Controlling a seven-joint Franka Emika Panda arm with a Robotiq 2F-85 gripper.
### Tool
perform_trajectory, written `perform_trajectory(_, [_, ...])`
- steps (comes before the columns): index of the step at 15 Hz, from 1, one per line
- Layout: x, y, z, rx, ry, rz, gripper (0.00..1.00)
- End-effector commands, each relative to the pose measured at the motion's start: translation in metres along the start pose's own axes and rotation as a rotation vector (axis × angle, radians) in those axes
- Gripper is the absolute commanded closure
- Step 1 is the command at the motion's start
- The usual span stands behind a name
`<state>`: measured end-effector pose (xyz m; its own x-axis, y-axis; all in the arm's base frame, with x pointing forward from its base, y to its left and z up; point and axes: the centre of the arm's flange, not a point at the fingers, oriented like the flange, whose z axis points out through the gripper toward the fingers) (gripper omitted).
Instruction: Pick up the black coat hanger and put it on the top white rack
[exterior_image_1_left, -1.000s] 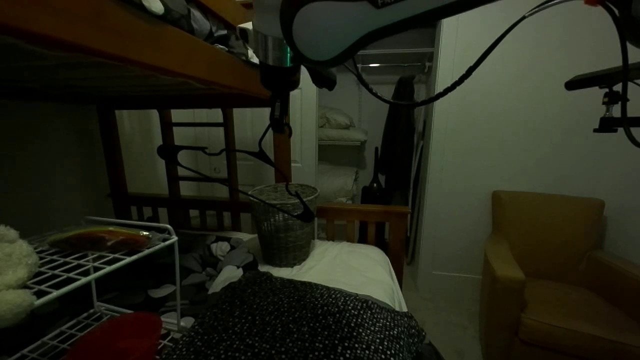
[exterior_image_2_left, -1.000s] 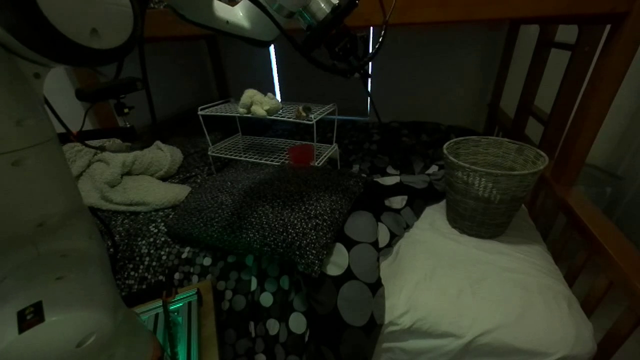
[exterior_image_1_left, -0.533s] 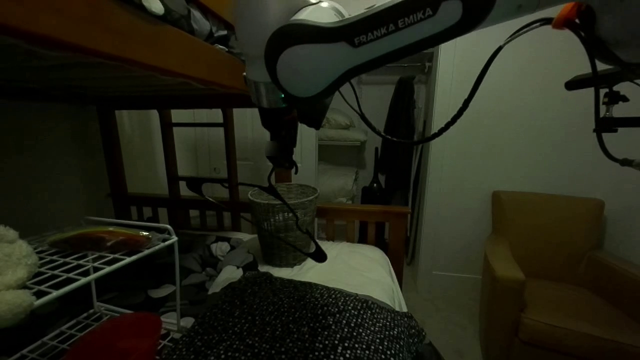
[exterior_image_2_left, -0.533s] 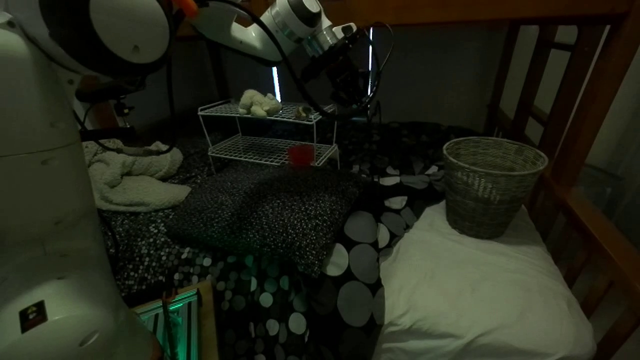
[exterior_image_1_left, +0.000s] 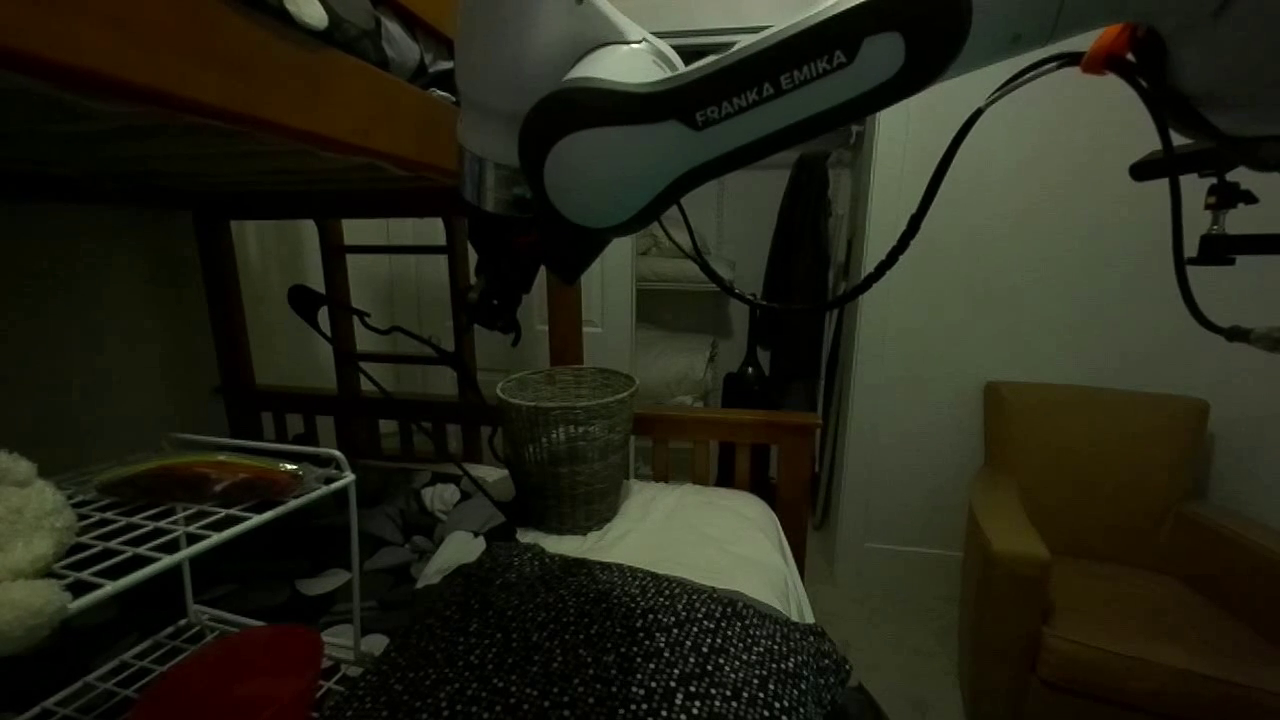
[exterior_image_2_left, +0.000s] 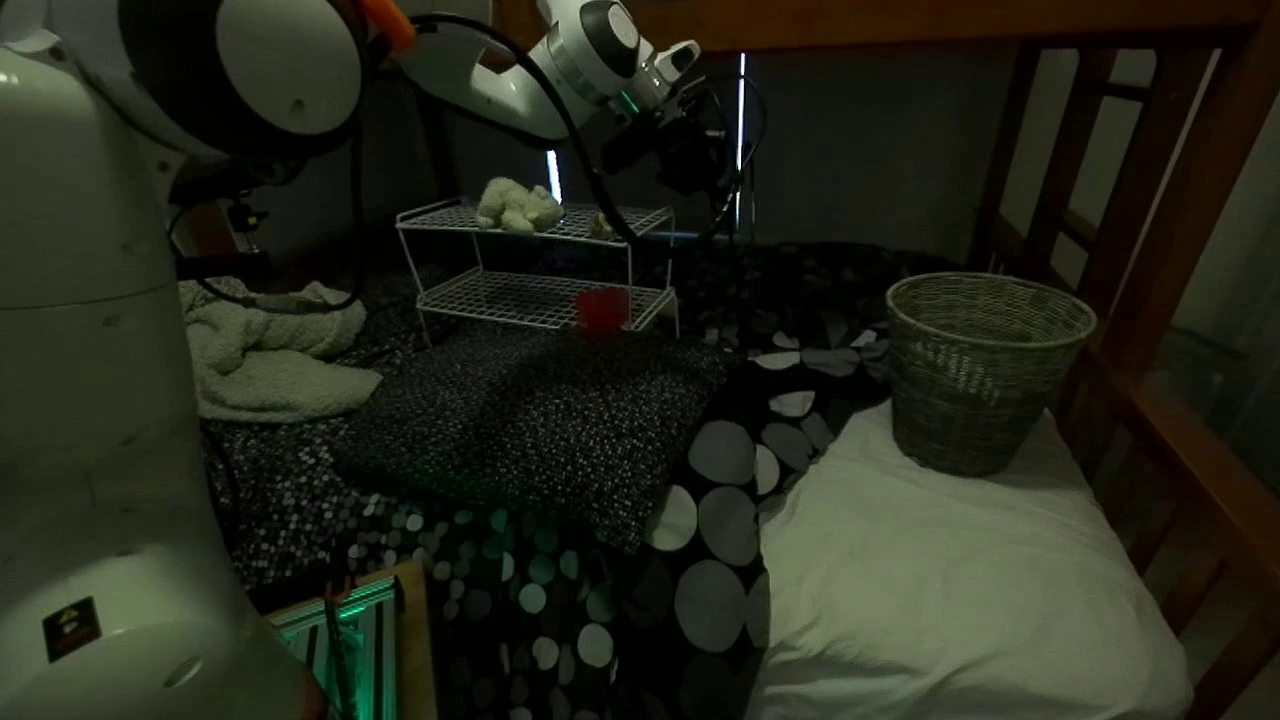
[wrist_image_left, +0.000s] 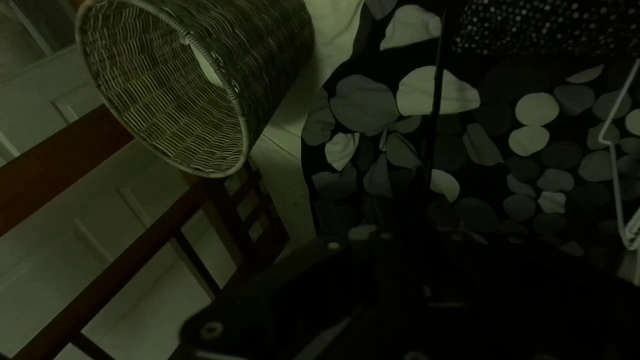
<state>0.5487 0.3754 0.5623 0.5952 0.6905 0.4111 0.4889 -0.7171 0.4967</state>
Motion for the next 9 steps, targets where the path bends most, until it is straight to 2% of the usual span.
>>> perform_trajectory(1, [0.026,-0.007,0.012,-0.036,-0.028,-0.101,0.99])
perform_trajectory(3, [0.044,-0.017,0.015,0.002,-0.019,-0.204,0.99])
perform_trajectory(7, [0.073,-0.041,0.020,0.110,0.059,-0.412,0.99])
perform_trajectory(9, [0.090,-0.051,0.026,0.135,0.059,-0.480,0.99])
